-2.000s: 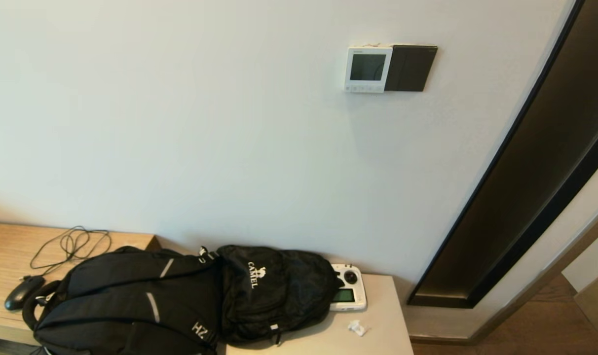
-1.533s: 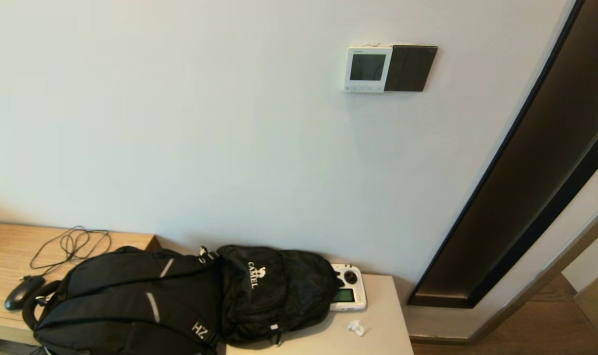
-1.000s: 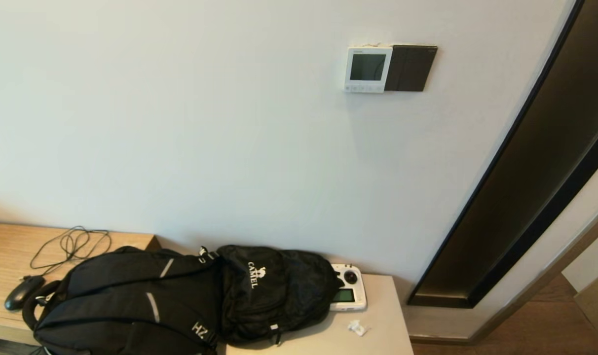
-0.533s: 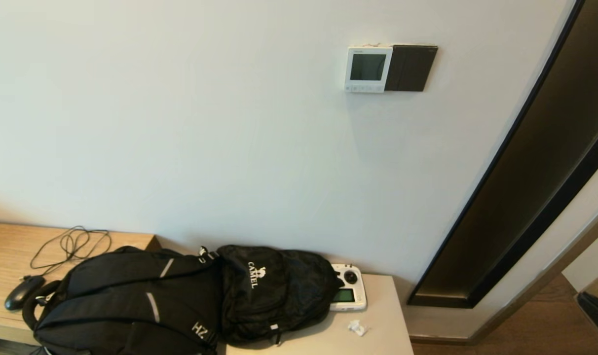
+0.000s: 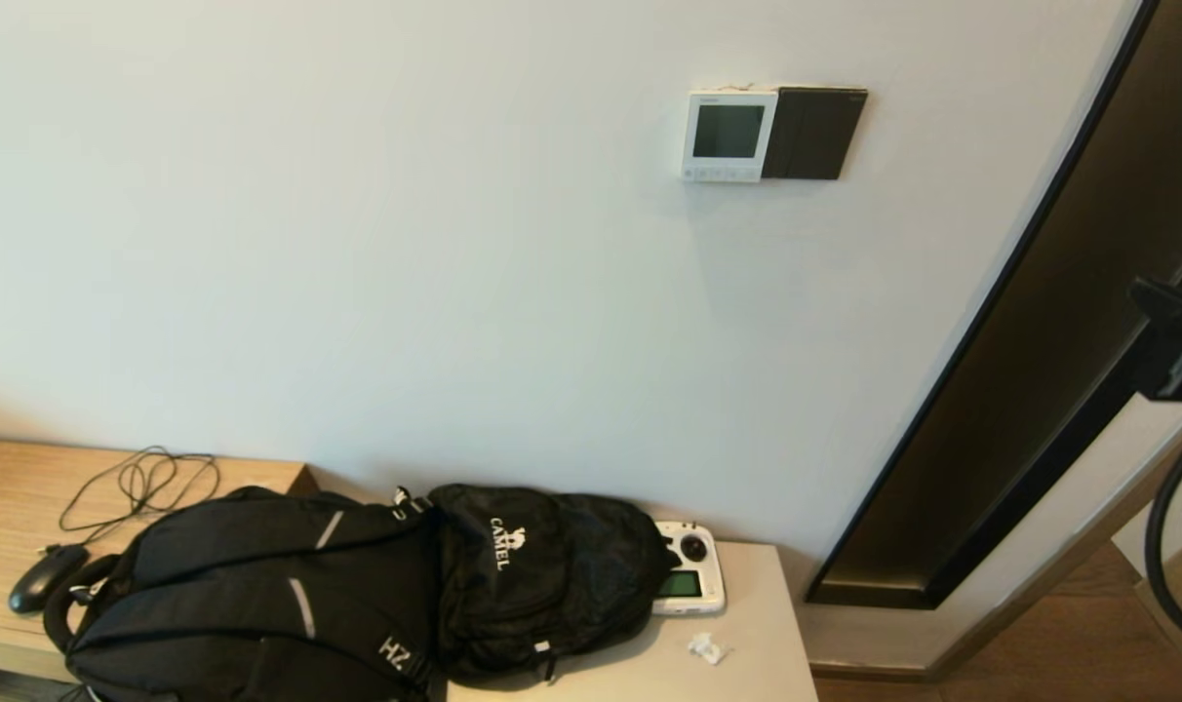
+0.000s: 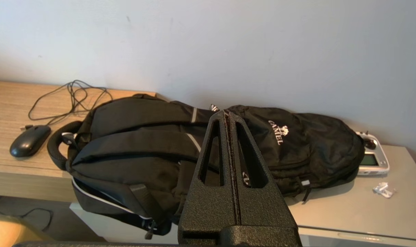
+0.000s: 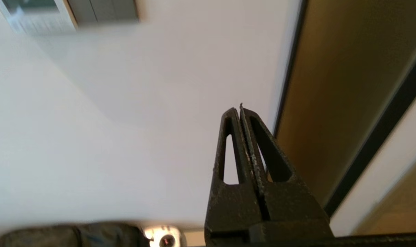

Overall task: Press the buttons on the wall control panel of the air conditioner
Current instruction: Turn on the central air conditioner

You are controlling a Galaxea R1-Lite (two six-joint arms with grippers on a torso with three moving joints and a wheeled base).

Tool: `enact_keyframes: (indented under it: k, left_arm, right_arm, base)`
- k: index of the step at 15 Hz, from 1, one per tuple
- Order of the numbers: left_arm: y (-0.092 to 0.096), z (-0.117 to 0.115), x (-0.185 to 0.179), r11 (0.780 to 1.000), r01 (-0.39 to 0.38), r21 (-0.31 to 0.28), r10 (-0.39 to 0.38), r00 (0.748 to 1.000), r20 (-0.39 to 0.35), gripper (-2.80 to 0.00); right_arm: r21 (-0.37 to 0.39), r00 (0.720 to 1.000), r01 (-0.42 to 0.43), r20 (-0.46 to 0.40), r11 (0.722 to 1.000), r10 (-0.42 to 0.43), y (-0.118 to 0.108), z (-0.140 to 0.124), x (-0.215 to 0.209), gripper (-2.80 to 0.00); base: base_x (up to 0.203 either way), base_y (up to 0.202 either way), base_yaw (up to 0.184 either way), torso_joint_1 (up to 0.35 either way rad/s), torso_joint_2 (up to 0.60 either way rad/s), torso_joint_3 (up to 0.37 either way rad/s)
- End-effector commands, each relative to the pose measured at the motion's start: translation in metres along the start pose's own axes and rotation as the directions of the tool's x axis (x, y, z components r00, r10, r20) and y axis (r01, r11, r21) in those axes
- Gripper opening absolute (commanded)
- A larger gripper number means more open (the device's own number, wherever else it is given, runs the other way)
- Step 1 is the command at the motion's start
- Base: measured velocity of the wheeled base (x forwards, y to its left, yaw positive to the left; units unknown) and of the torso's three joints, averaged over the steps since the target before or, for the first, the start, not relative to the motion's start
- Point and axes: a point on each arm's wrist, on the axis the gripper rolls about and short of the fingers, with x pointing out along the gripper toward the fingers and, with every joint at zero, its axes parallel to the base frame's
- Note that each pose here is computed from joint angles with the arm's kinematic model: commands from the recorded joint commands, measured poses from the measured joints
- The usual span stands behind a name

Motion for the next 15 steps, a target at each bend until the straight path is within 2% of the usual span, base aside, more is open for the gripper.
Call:
enact_keyframes:
  k: [1,5,9,12,15]
  left_arm:
    - [0.0,0.0,0.0,1.0,-0.001,0.0,0.001,1.0,0.001,-2.8]
    - [0.0,0.0,0.0,1.0,-0.001,0.0,0.001,1.0,0.001,-2.8]
    - [0.0,0.0,0.0,1.0,-0.001,0.0,0.001,1.0,0.001,-2.8]
    - [0.0,0.0,0.0,1.0,-0.001,0.0,0.001,1.0,0.001,-2.8]
    - [0.0,0.0,0.0,1.0,-0.001,0.0,0.001,1.0,0.001,-2.8]
  right_arm:
    - [0.015,1.0,-0.028,0.014,1.0,0.028,0.019,0.016,0.031,-2.8]
    - [0.063,0.996,-0.074,0.054,0.995,0.071,0.074,0.049,0.074,-2.8]
    - [0.093,0.995,-0.083,0.056,0.992,0.078,0.13,0.049,0.114,-2.8]
    - [0.124,0.992,-0.086,0.101,0.989,0.074,0.156,0.044,0.135,-2.8]
    - [0.137,0.99,-0.086,0.125,0.987,0.069,0.17,0.041,0.154,-2.8]
  base:
    - [0.0,0.0,0.0,0.0,0.0,0.0]
    - [0.0,0.0,0.0,0.0,0.0,0.0]
    - [0.0,0.0,0.0,0.0,0.0,0.0]
    - [0.0,0.0,0.0,0.0,0.0,0.0]
    - [0.0,0.0,0.0,0.0,0.0,0.0]
